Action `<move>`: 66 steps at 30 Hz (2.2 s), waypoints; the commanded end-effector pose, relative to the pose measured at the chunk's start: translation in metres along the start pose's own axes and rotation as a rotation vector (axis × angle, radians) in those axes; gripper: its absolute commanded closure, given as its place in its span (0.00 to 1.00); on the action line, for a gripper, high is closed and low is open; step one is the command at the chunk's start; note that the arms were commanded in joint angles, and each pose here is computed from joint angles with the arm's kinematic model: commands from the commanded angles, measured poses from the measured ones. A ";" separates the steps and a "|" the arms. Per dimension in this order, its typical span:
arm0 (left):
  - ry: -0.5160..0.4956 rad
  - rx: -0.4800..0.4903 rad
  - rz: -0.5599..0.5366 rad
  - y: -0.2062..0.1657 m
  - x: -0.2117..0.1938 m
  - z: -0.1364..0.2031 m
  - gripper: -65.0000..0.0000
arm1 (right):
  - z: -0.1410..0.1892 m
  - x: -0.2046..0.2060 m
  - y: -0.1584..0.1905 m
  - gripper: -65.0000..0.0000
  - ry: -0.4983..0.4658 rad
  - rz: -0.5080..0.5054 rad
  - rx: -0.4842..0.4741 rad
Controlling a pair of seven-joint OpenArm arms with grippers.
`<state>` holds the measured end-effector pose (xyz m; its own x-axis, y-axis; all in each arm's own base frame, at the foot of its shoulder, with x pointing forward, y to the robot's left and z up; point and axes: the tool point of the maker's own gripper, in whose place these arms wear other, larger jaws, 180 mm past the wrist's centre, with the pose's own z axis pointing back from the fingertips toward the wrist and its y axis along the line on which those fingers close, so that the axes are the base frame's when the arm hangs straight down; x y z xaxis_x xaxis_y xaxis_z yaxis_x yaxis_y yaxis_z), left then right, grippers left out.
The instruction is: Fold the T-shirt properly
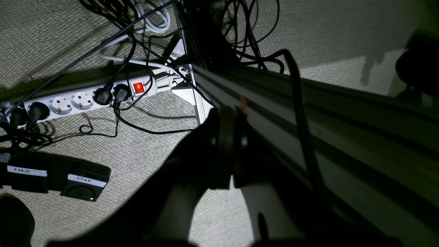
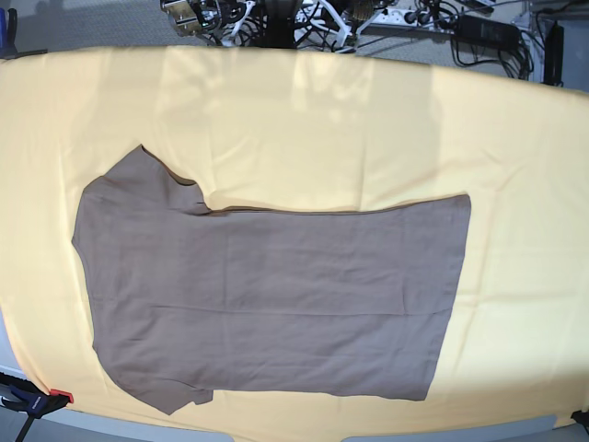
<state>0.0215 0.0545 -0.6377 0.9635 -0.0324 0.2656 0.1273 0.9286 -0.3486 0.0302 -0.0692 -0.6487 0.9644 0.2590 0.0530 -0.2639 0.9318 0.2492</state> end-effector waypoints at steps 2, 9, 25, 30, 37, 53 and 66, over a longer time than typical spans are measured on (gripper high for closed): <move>-0.017 -0.020 0.009 -0.007 0.001 0.000 1.00 | 0.001 0.007 0.002 1.00 -0.019 -0.006 0.008; -0.025 -0.020 0.009 -0.007 0.003 0.000 1.00 | 0.001 0.007 0.002 1.00 -0.019 -0.006 0.009; -0.025 -0.021 0.009 -0.007 0.003 0.000 1.00 | 0.001 0.007 0.002 1.00 -0.019 -0.006 0.009; -0.025 -0.021 0.009 -0.007 0.003 0.000 1.00 | 0.001 0.007 0.002 1.00 -0.019 -0.006 0.008; 0.117 0.014 -0.005 -0.002 -0.021 0.002 1.00 | 0.002 -0.019 0.003 1.00 0.112 0.089 0.026; 0.227 -0.079 -0.246 -0.026 -0.118 0.087 1.00 | 0.056 -0.155 0.001 1.00 0.230 0.221 0.146; 0.214 -0.060 -0.520 -0.039 -0.093 0.197 1.00 | 0.185 -0.176 0.002 1.00 0.131 0.499 0.068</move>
<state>-0.1126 0.0991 -0.4765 0.7932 -0.5658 0.2252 0.6082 0.7539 -0.2482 -0.1323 -0.1587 -0.4812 0.7135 0.6976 0.0654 -0.6852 0.6752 0.2730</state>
